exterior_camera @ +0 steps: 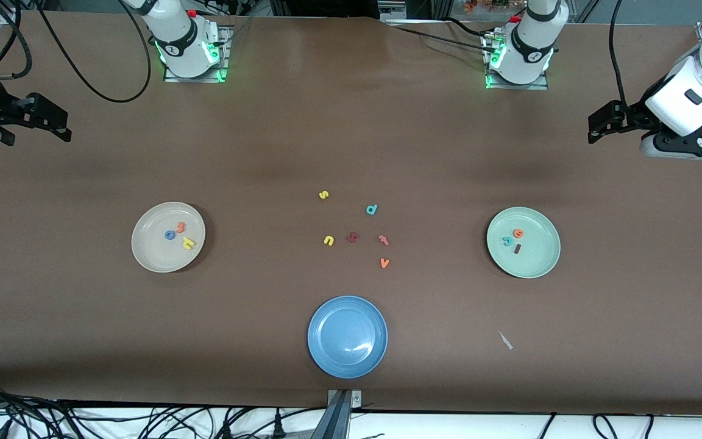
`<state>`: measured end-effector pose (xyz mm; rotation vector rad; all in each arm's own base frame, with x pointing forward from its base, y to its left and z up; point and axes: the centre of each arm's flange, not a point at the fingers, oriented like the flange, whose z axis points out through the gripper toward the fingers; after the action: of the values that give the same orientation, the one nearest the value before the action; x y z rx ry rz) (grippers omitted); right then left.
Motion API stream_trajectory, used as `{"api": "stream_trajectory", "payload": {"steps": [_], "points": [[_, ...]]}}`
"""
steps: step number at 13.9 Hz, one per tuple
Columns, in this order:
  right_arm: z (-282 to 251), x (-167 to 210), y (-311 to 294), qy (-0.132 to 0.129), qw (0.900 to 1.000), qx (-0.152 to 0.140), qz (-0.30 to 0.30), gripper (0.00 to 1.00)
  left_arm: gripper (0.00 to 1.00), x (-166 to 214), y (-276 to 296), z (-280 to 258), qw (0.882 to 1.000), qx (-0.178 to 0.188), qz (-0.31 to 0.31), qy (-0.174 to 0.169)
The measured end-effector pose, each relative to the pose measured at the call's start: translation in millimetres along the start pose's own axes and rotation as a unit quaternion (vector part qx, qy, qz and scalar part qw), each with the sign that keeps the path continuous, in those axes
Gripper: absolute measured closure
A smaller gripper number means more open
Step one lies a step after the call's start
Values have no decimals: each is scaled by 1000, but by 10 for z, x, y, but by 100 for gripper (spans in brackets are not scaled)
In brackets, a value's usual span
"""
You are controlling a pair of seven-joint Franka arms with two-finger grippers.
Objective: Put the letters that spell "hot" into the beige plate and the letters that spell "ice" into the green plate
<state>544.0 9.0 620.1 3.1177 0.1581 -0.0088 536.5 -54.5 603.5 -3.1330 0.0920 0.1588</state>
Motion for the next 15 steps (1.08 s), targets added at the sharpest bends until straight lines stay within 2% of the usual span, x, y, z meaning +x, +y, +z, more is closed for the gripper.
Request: {"api": "stream_trajectory", "payload": {"steps": [3,7,15], "points": [[16,-4,31,-3,1000,1,3,0,0,-5,48,-64,1000,0,5,-1],[117,-75,174,-42,999,9,32,0,0,4,26,-61,1000,0,3,-3],[316,-38,181,-77,996,12,39,0,0,4,21,-41,1000,0,3,-11]]}}
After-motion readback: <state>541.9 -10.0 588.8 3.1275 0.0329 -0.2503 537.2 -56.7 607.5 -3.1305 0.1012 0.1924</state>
